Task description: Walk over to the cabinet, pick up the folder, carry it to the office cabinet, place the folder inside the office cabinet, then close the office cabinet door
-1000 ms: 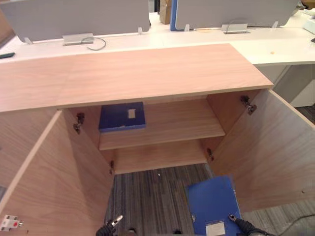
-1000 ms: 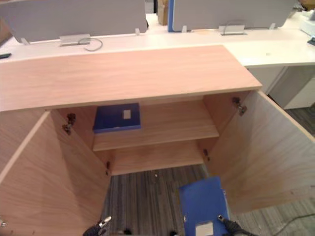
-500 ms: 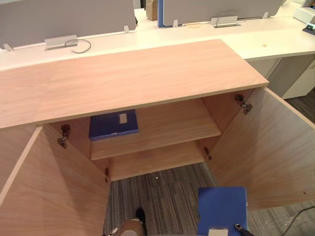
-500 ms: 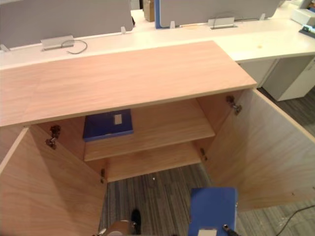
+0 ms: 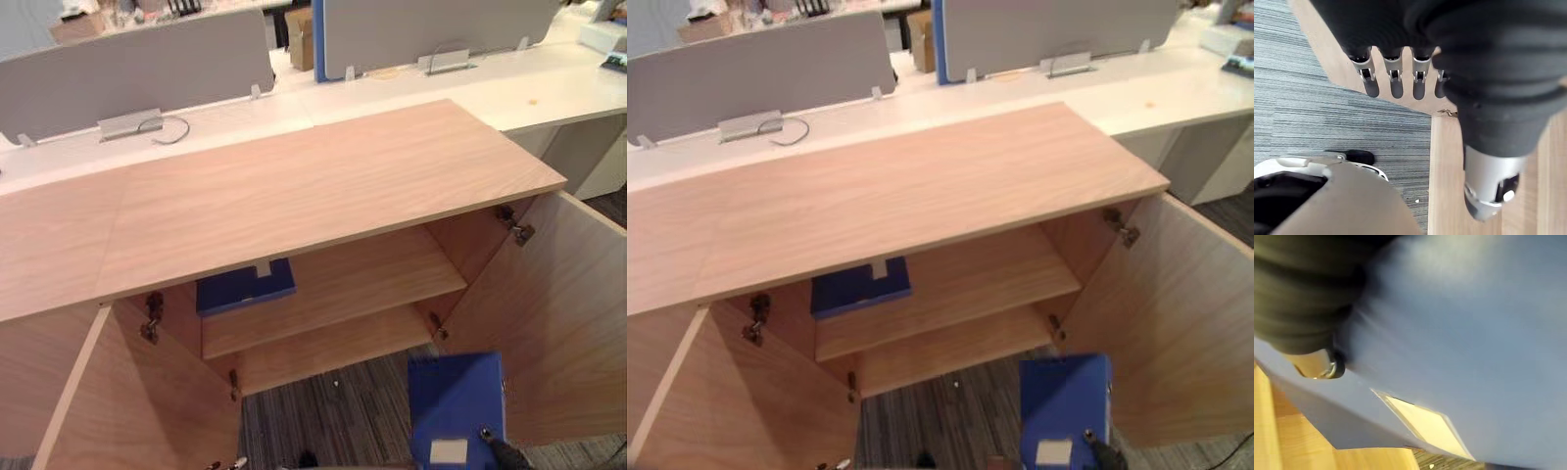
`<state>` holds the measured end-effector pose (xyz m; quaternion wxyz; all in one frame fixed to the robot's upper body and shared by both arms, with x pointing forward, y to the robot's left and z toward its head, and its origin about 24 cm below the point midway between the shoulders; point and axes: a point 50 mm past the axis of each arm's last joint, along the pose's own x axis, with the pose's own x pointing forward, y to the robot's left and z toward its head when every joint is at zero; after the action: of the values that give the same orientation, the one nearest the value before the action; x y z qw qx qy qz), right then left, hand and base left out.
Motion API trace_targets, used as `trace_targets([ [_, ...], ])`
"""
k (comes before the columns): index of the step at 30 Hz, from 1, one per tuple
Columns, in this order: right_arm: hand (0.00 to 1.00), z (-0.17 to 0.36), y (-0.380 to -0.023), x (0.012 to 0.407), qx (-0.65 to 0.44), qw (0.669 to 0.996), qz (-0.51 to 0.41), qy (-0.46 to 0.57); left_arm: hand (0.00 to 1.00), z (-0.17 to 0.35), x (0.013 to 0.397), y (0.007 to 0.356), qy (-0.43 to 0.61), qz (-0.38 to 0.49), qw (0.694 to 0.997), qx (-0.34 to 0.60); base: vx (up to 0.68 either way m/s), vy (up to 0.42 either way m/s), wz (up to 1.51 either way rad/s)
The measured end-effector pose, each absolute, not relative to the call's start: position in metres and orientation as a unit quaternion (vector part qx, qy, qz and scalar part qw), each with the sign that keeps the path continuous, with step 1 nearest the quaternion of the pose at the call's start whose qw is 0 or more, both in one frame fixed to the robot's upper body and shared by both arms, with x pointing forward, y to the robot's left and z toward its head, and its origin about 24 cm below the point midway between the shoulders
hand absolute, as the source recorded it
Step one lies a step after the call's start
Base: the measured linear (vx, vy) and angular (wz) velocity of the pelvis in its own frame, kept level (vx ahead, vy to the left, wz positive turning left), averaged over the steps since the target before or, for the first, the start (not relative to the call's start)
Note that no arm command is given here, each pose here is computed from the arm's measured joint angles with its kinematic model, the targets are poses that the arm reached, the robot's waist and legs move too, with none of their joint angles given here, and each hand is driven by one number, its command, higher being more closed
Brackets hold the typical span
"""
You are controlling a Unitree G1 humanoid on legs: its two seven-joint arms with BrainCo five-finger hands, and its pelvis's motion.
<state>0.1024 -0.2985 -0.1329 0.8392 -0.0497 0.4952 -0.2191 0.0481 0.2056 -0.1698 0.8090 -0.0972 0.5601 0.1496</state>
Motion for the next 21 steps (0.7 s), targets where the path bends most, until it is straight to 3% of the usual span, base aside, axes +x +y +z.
trace_targets([
  [10,1.00,-0.141,-0.263,0.113,-0.051,0.857,-0.150,0.491,0.00,-0.166,0.051,0.218,0.534,0.200,0.814,-0.109,0.02,-0.211,0.20],
  [13,1.00,-0.132,-0.249,0.128,-0.083,0.880,-0.096,0.457,0.00,-0.166,0.050,0.218,0.531,0.215,0.811,-0.120,0.07,-0.190,0.13],
  [15,1.00,-0.110,-0.237,0.153,-0.096,0.917,-0.060,0.382,0.00,-0.166,0.050,0.218,0.530,0.215,0.811,-0.120,0.17,-0.140,0.10],
  [18,1.00,-0.085,-0.199,0.182,-0.030,0.955,0.025,0.295,0.00,-0.165,0.055,0.218,0.529,0.206,0.816,-0.112,0.09,-0.031,0.14],
  [21,1.00,-0.065,-0.161,0.197,0.013,0.968,0.083,0.236,0.00,-0.164,0.065,0.217,0.526,0.180,0.826,-0.089,0.01,0.028,0.31],
])
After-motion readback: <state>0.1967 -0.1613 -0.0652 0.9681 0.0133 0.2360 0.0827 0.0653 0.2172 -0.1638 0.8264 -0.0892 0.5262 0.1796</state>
